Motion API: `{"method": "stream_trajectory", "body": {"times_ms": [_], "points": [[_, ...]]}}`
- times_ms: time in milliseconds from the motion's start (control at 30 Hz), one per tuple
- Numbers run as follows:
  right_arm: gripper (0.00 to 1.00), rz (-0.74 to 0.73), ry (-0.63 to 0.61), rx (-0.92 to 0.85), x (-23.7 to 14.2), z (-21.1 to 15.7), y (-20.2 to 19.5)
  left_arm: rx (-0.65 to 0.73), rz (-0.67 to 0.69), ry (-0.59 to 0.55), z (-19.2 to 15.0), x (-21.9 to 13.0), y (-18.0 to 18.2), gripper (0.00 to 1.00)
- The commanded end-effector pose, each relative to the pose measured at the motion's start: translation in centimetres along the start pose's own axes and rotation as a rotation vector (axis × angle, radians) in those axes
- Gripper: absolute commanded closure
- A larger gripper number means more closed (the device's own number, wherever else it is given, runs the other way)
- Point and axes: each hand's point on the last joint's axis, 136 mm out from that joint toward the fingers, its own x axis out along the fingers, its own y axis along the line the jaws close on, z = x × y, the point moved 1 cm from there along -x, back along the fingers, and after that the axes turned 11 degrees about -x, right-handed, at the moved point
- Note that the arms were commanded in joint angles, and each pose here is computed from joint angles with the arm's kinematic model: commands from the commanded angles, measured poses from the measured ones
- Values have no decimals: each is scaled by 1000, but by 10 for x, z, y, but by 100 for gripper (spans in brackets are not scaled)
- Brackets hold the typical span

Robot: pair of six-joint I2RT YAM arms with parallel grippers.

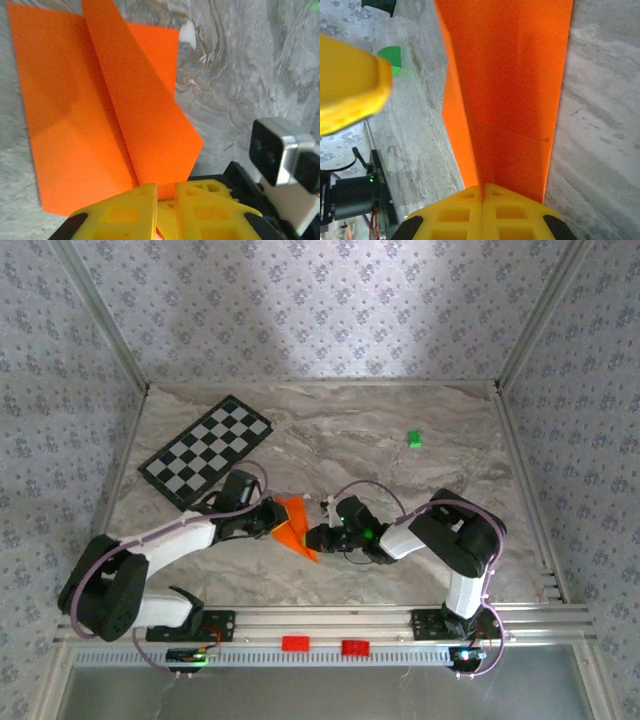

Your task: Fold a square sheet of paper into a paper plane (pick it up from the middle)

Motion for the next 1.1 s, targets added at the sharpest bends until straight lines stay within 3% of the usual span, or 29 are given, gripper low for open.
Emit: {"method": "stream_trajectory", "body": {"times_ms": [0, 500, 1067], "points": [[100, 50, 22, 83, 1, -5, -1, 63, -62, 24, -1, 6, -23, 85], [100, 57, 120, 232, 0, -9, -15, 36, -32, 5, 7, 28, -15, 88], [100, 79, 123, 315, -2, -7, -23, 44, -9, 18, 7, 44, -14, 87]]}}
